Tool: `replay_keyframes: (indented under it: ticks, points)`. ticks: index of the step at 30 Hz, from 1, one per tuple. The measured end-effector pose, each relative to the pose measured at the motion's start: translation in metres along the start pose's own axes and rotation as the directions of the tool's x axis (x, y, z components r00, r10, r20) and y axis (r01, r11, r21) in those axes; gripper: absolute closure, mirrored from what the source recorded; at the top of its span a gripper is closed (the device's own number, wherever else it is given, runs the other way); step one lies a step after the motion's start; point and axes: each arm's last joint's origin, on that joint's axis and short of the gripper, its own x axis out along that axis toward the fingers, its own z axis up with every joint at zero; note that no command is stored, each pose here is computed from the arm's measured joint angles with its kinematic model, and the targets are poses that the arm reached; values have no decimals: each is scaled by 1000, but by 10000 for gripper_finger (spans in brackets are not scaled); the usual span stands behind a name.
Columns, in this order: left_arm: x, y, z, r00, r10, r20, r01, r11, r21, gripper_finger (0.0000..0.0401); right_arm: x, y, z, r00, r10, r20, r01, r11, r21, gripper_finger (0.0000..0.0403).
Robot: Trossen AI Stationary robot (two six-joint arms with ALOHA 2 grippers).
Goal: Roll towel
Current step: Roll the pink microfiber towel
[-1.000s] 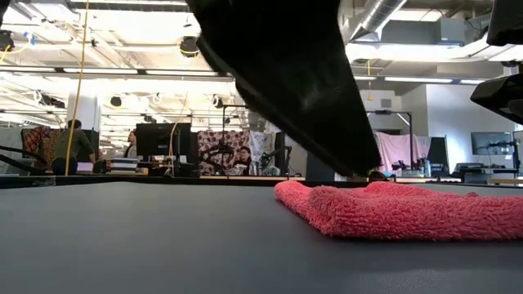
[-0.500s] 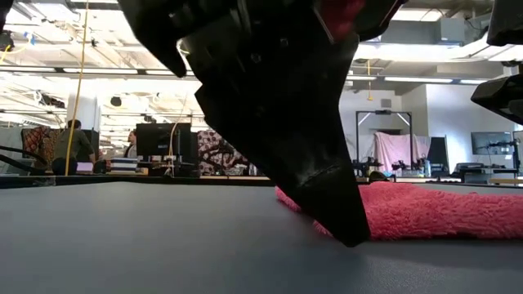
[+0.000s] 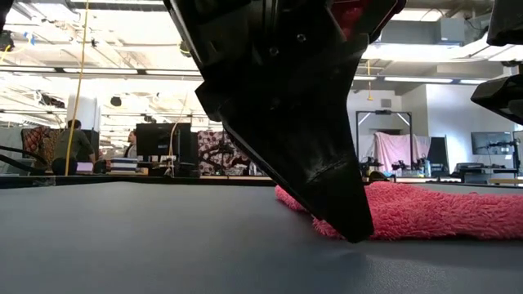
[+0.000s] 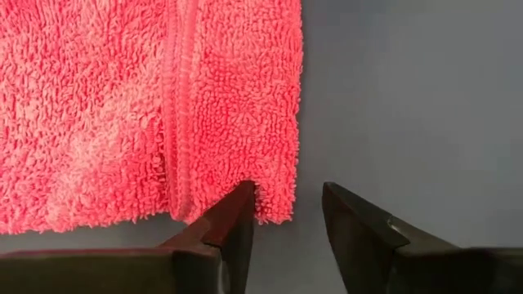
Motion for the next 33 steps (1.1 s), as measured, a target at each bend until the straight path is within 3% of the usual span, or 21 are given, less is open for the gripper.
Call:
replay_keyframes:
  ticks: [10, 23, 33]
  points:
    - [0, 0, 0, 1000, -3, -2, 3, 999, -48, 394, 0, 0, 0, 1000, 1, -1, -1, 1000, 0, 278]
    - [0, -2, -1, 998, -59, -29, 55, 991, -124, 401, 0, 1, -1, 998, 47, -44, -45, 998, 46, 295]
    - [0, -3, -1, 994, -101, -47, 92, 983, -160, 401, -1, 2, -2, 991, 93, -94, -82, 990, 113, 368]
